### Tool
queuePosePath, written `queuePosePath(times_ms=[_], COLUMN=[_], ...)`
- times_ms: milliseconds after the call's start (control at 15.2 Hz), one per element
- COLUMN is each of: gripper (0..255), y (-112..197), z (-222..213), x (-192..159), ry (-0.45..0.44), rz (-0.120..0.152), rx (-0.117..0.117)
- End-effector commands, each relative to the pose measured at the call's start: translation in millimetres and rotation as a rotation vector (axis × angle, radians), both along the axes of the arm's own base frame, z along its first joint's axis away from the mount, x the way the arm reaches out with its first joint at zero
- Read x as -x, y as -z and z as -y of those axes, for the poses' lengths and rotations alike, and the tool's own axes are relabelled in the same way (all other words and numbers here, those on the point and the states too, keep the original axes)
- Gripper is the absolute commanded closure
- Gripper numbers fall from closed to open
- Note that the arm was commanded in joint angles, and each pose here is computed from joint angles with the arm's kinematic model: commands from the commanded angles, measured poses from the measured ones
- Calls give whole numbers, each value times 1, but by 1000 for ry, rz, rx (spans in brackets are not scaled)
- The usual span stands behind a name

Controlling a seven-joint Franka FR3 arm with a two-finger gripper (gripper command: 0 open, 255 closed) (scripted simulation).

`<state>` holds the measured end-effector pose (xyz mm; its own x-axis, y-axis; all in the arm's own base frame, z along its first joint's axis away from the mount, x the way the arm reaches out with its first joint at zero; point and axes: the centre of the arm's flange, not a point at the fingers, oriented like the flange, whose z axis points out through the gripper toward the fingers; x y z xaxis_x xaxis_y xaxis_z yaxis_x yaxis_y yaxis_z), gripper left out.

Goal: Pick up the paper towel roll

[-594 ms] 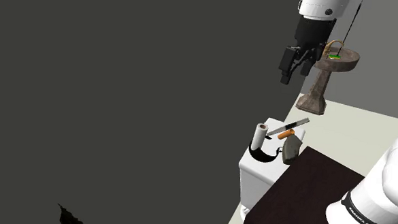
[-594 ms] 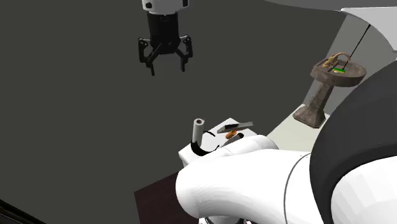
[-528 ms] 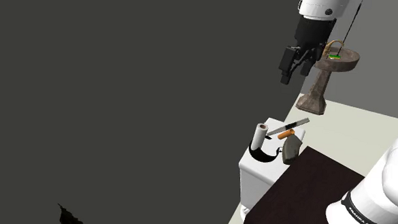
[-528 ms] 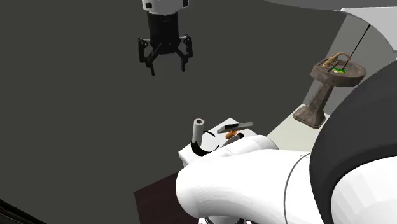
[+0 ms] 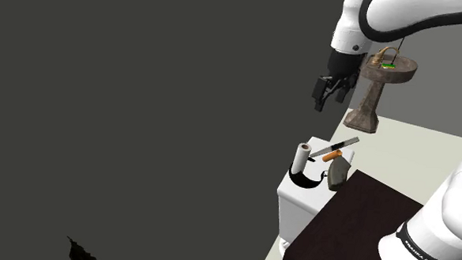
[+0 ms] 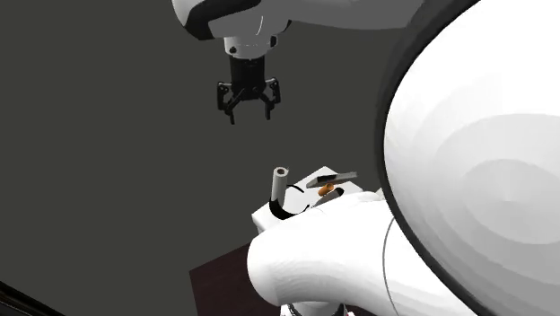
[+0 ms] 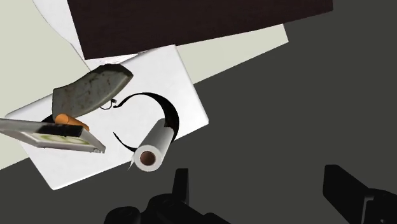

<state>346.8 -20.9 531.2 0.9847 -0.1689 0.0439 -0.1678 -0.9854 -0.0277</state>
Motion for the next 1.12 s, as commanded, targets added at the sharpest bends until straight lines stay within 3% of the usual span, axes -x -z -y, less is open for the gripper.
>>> queuePosePath(times_ms=[0,1056], gripper=[0,0], y=[24,199], z=[11,105], x=[-8,-83], ry=[8,73], rz=[1,-3], rx=[-2,-24])
